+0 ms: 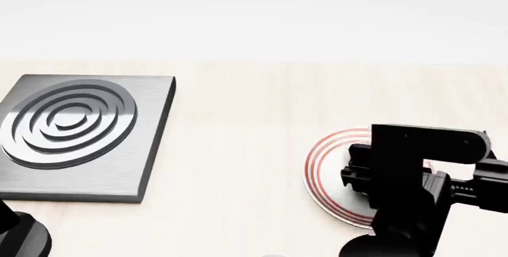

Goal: Pick the akita bowl between the plate and the ramekin and place it on the plate.

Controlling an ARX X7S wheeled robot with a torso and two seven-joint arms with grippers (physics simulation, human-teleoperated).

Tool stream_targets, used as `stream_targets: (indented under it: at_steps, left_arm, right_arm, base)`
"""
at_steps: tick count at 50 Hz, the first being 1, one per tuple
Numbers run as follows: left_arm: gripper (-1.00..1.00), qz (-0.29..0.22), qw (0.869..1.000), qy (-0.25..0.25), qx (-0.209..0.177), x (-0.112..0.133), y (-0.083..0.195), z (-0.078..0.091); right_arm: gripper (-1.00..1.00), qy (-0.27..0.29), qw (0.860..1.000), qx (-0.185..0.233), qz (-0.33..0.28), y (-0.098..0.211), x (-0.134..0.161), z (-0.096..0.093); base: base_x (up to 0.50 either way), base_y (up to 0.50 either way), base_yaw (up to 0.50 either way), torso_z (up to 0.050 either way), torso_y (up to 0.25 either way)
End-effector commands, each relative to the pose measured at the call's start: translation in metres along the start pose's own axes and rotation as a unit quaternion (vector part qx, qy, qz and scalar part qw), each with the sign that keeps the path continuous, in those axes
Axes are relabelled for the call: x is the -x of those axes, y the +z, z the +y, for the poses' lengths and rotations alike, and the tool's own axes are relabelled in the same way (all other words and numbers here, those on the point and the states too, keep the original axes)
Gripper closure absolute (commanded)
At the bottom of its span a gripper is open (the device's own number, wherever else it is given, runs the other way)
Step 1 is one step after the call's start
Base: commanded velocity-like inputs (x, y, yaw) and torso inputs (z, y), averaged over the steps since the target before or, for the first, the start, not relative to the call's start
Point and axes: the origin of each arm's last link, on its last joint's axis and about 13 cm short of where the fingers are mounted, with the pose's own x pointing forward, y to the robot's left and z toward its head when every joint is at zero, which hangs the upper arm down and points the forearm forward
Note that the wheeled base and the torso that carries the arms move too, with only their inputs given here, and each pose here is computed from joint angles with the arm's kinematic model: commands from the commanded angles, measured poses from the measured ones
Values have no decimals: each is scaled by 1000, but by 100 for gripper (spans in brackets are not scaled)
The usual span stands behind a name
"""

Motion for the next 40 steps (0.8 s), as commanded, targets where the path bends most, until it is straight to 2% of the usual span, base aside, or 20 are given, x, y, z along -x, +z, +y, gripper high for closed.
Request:
stream_targets:
  at_steps: [1, 5, 14, 30, 40]
  left_arm:
    - [-100, 0, 1000, 0, 1, 0, 0, 0]
    - [-100, -1, 1000, -1, 0, 0, 0, 0]
    - [-100, 1, 1000, 0, 3, 1, 1, 0]
    - [-100, -5, 1000, -12, 9, 3, 5, 0]
    - [-100, -22, 999, -24, 23, 7, 15, -1]
  right_arm:
    - [-100, -8, 1000, 18, -8, -15, 17, 0]
    - [-100, -14, 999, 34, -18, -20, 22, -1]
    - [-100, -17, 999, 41, -11, -38, 31, 0]
    - [-100, -18, 999, 28, -31, -35, 46, -10]
    - [-100, -31, 999, 18, -25, -38, 53, -25]
  base:
    - [0, 0, 0, 0, 0]
    - [0, 0, 0, 0, 0]
    - [0, 0, 0, 0, 0]
    - [0, 0, 0, 0, 0]
    - [0, 0, 0, 0, 0]
